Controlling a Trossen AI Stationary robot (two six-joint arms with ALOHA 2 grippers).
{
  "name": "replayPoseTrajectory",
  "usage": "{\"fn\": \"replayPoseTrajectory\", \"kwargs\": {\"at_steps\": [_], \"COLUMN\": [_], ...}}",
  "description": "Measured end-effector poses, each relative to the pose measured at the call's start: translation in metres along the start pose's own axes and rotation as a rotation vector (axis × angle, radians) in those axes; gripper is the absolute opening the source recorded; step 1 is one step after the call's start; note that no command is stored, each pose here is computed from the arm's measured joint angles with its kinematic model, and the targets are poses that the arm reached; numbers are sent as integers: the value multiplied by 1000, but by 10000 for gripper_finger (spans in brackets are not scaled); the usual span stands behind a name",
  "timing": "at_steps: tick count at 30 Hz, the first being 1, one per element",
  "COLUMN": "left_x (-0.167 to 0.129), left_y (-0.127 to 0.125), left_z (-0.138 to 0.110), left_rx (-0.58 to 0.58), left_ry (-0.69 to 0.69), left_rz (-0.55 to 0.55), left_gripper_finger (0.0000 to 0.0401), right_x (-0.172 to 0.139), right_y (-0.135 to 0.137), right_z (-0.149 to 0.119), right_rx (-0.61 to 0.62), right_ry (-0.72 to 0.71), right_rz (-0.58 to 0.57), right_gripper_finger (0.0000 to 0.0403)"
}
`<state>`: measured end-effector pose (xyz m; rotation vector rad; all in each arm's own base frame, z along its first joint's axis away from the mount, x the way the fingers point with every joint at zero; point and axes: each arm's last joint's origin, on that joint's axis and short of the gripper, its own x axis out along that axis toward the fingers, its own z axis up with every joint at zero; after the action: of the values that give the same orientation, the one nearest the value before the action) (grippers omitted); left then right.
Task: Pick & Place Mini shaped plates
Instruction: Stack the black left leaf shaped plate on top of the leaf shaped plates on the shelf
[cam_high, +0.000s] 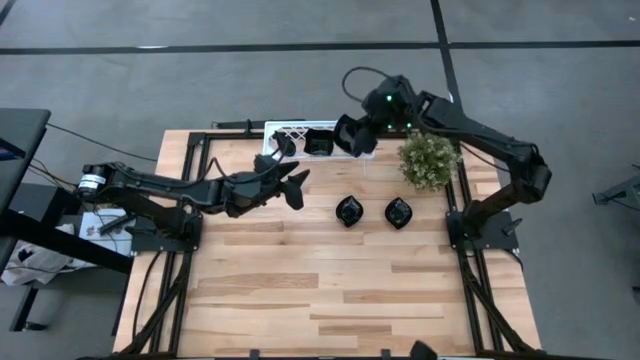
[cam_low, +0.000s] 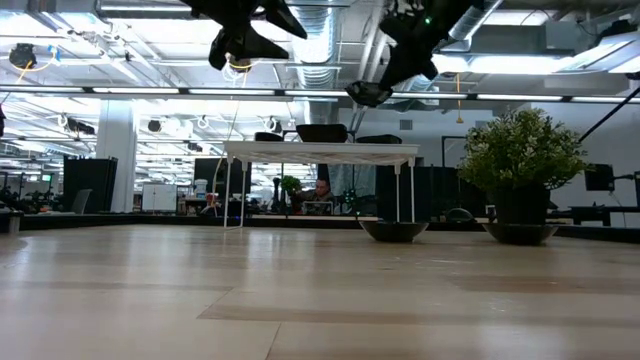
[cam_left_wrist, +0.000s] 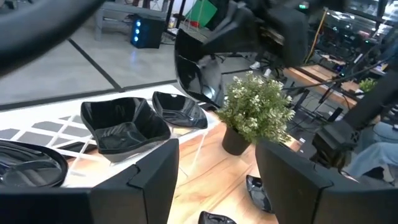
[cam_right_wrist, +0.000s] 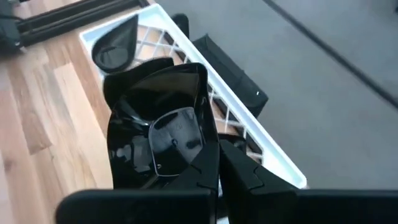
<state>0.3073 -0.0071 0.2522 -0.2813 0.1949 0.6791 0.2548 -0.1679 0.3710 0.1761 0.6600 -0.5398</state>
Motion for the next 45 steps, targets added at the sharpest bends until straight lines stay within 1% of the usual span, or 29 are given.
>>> {"fn": "replayPoseTrajectory", "kwargs": {"at_steps": [3,6,9,12,14,17,21,26,33,45], "left_x": [-2,-4,-3,-1,0,0,-3,-3,-3,-3], "left_y": [-2,-5,-5,0,4,6,5,7,7,6], "left_z": [-1,-2,-3,-10,-17,-22,-27,-31,-30,-29], "left_rx": [12,58,83,83,81,56,56,60,57,52], "left_ry": [2,5,22,45,63,60,64,72,67,60], "left_rz": [-10,-21,-60,-100,-102,-110,-125,-121,-121,-123], "left_gripper_finger": [215,215,212,208,206,204,204,204,204,204], "right_x": [0,-1,-2,9,17,27,42,51,47,47], "right_y": [-15,-27,-38,-44,-48,-50,-55,-57,-57,-57], "right_z": [-2,-3,-5,-7,-10,-9,-13,-19,-21,-23], "right_rx": [41,79,93,106,112,109,126,149,193,217], "right_ry": [14,14,17,45,68,62,98,149,192,221], "right_rz": [19,-1,15,40,49,61,92,128,134,115], "right_gripper_finger": [0,0,0,0,0,0,0,0,0,0]}}
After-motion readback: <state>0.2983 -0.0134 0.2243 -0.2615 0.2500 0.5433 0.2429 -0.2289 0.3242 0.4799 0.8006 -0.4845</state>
